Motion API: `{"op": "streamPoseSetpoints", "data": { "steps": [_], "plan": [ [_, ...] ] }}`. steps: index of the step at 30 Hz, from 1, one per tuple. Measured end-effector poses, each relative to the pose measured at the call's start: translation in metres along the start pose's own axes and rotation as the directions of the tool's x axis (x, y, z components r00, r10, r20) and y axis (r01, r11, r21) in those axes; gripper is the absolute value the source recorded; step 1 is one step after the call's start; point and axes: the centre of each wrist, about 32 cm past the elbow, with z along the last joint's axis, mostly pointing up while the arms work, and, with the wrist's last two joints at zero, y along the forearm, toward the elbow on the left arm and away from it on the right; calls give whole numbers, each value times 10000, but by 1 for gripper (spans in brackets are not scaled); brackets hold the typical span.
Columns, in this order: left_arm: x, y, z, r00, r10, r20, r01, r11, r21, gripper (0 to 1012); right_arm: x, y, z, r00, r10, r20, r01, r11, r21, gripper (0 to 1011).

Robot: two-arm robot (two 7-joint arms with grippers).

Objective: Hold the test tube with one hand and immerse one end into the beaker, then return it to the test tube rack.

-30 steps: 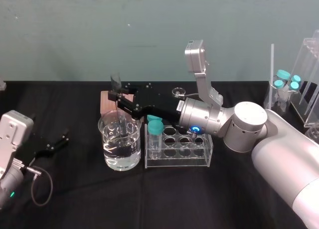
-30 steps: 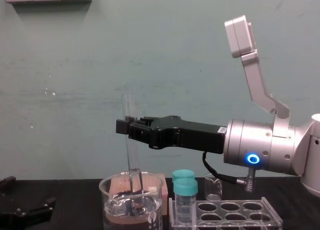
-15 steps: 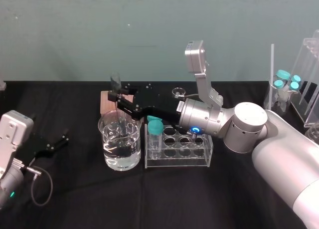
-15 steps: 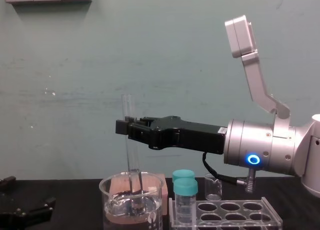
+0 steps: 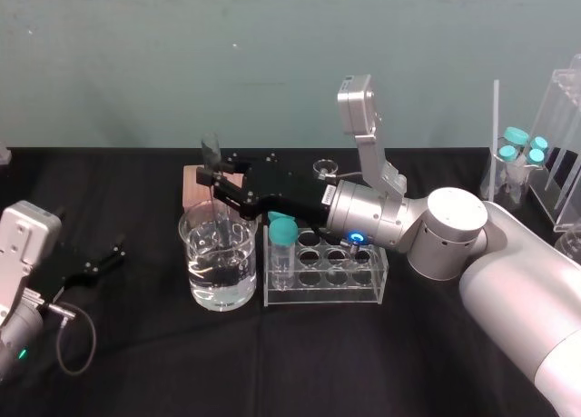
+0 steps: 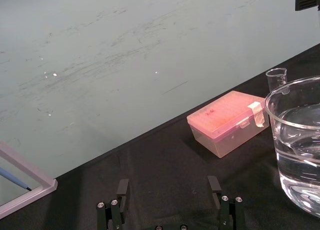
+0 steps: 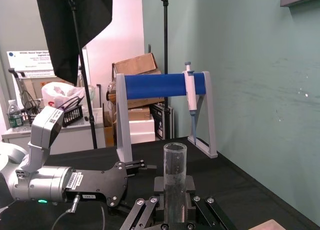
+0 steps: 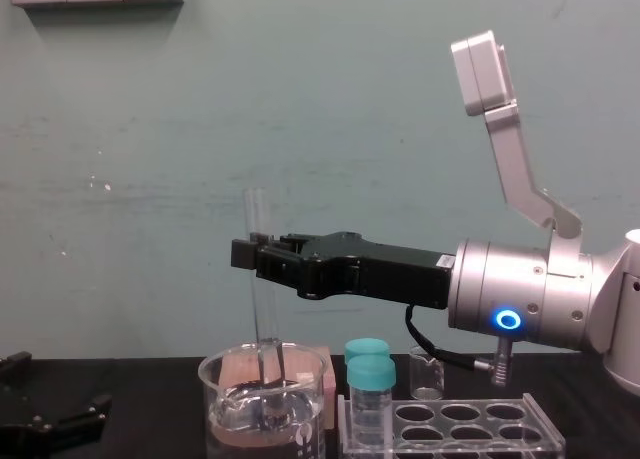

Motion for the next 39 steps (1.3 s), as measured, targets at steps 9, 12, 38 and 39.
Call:
{"op": "streamPoseSetpoints", "data": {
  "steps": [9,12,38,39],
  "plan": [
    [0,0,0,10000,0,0,0,10000,0,1000,-11,4,1,10000,29,2,-29,10000,-3,226],
    [0,0,0,10000,0,0,0,10000,0,1000,-17,3,1,10000,32,3,-32,10000,-6,226],
    [0,0,0,10000,-1,0,1,10000,0,1000,-10,-1,13,10000,-2,25,2,10000,-2,226],
    [0,0,0,10000,0,0,0,10000,0,1000,-8,-1,14,10000,-3,26,3,10000,-2,225]
  ]
}}
